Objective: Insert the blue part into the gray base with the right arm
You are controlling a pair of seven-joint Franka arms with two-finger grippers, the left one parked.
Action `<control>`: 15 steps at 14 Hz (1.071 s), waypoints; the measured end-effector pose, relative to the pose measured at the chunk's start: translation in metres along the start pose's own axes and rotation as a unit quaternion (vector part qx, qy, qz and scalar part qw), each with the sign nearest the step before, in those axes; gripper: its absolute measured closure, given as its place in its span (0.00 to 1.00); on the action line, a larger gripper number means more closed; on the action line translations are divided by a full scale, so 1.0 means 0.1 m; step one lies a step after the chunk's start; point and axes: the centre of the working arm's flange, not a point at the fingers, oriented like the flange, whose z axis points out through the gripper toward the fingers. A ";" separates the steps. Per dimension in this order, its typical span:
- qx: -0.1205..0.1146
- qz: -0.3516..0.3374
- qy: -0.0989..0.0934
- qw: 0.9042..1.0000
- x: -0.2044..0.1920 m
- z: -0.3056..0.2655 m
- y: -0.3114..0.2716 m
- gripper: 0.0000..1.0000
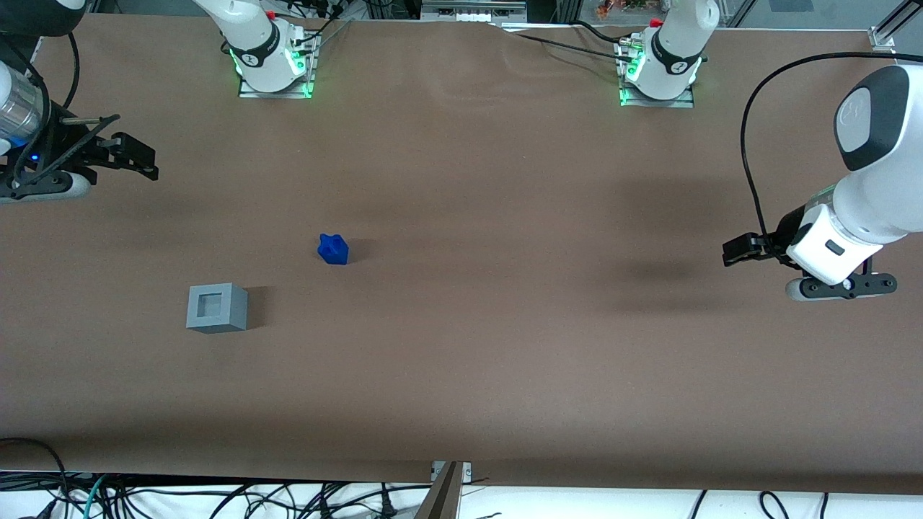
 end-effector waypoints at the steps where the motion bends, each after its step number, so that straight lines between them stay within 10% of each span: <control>1: 0.000 0.000 0.000 1.000 0.00 0.00 0.00 0.01; 10: 0.012 -0.049 -0.041 0.998 0.19 0.46 -0.74 0.01; 15: 0.016 0.021 -0.003 1.000 0.51 1.59 -1.89 0.01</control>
